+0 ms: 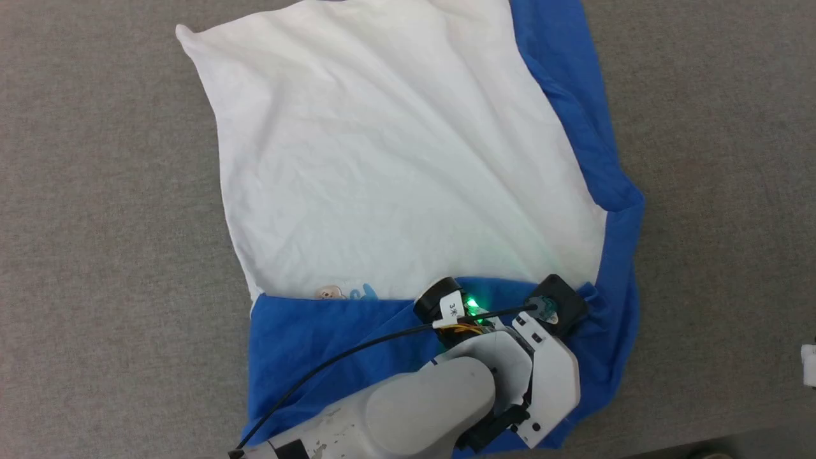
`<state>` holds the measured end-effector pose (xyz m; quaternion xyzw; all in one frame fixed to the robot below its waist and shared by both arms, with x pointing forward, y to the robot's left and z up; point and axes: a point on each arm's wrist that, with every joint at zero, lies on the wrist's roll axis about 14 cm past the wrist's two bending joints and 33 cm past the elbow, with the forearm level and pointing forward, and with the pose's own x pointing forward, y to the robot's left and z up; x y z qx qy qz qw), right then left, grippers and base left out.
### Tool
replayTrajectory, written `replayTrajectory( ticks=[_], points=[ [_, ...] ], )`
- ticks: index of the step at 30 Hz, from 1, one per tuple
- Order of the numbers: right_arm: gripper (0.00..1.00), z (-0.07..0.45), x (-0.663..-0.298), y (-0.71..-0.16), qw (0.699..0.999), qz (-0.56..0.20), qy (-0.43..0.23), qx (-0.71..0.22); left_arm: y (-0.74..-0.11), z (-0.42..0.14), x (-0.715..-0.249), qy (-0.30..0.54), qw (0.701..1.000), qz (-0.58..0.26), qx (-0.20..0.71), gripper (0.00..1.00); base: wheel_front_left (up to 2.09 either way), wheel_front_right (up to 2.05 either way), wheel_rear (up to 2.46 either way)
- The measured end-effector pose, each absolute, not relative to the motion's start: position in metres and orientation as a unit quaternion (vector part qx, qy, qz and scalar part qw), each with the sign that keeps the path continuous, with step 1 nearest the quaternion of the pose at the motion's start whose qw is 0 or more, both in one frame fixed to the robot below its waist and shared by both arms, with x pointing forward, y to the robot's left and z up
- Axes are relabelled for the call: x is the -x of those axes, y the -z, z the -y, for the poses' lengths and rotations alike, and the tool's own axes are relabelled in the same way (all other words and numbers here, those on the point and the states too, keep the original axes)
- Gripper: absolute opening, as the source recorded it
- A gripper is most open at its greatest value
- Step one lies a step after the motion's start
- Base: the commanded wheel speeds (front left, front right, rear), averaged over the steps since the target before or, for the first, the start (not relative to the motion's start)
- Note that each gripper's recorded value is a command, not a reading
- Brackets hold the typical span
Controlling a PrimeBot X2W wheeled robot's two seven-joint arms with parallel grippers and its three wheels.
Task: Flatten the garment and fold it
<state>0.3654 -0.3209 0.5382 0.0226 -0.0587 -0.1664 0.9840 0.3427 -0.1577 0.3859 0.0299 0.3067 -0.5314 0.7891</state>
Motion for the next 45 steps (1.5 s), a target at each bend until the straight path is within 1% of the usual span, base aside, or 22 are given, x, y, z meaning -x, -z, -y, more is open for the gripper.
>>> replayTrajectory(
  ticks=[1,2,6,10,13,17,20,23,25,28,31,33,36,40,45],
  points=[
    [1.00,0.321,-0.365,-0.538,0.984,0.058,0.167,-0.023,-0.387,0.158,-0.342,0.532,0.789,-0.306,-0.029,0.41,0.00,0.00,0.00],
    [1.00,0.321,-0.365,-0.538,0.984,0.058,0.167,-0.023,-0.388,0.158,-0.342,0.533,0.788,-0.306,-0.025,1.00,0.00,0.00,0.00],
    [1.00,0.319,-0.367,-0.541,0.984,0.064,0.163,-0.026,-0.404,0.162,-0.340,0.536,0.791,-0.296,0.003,1.00,0.00,0.00,0.00],
    [1.00,0.316,-0.369,-0.547,0.985,0.071,0.155,-0.025,-0.436,0.168,-0.343,0.537,0.797,-0.269,0.057,1.00,0.00,0.00,0.00],
    [1.00,0.310,-0.373,-0.552,0.986,0.077,0.144,-0.027,-0.475,0.169,-0.363,0.525,0.817,-0.216,0.096,1.00,0.00,0.00,0.00],
    [1.00,0.299,-0.378,-0.553,0.989,0.076,0.125,-0.029,-0.532,0.156,-0.409,0.478,0.860,-0.116,0.133,1.00,0.00,0.00,0.00],
    [1.00,0.289,-0.382,-0.557,0.990,0.081,0.109,-0.034,-0.566,0.135,-0.439,0.424,0.892,-0.048,0.150,1.00,0.00,0.00,0.00],
    [1.00,0.280,-0.386,-0.559,0.991,0.083,0.095,-0.036,-0.585,0.101,-0.462,0.367,0.917,-0.004,0.158,1.00,0.00,0.00,0.00],
    [1.00,0.274,-0.388,-0.561,0.992,0.084,0.086,-0.038,-0.592,0.068,-0.475,0.322,0.934,0.018,0.155,1.00,0.00,0.00,0.00],
    [1.00,0.268,-0.388,-0.564,0.992,0.088,0.077,-0.045,-0.600,0.004,-0.489,0.239,0.958,0.049,0.150,1.00,0.00,0.00,0.00],
    [1.00,0.260,-0.388,-0.565,0.992,0.090,0.068,-0.050,-0.606,-0.061,-0.489,0.153,0.975,0.075,0.139,1.00,0.00,0.00,0.00],
    [1.00,0.256,-0.389,-0.565,0.993,0.090,0.062,-0.054,-0.606,-0.101,-0.480,0.101,0.983,0.085,0.130,1.00,0.00,0.00,0.00],
    [1.00,0.250,-0.392,-0.565,0.993,0.089,0.054,-0.057,-0.612,-0.148,-0.461,0.031,0.986,0.108,0.121,1.00,0.00,0.00,0.00],
    [1.00,0.242,-0.395,-0.564,0.993,0.087,0.043,-0.061,-0.609,-0.173,-0.431,0.001,0.987,0.122,0.102,1.00,0.00,0.00,0.00],
    [1.00,0.237,-0.398,-0.558,0.994,0.079,0.036,-0.067,-0.589,-0.172,-0.402,0.004,0.990,0.111,0.086,1.00,0.00,0.00,0.00]
  ],
)
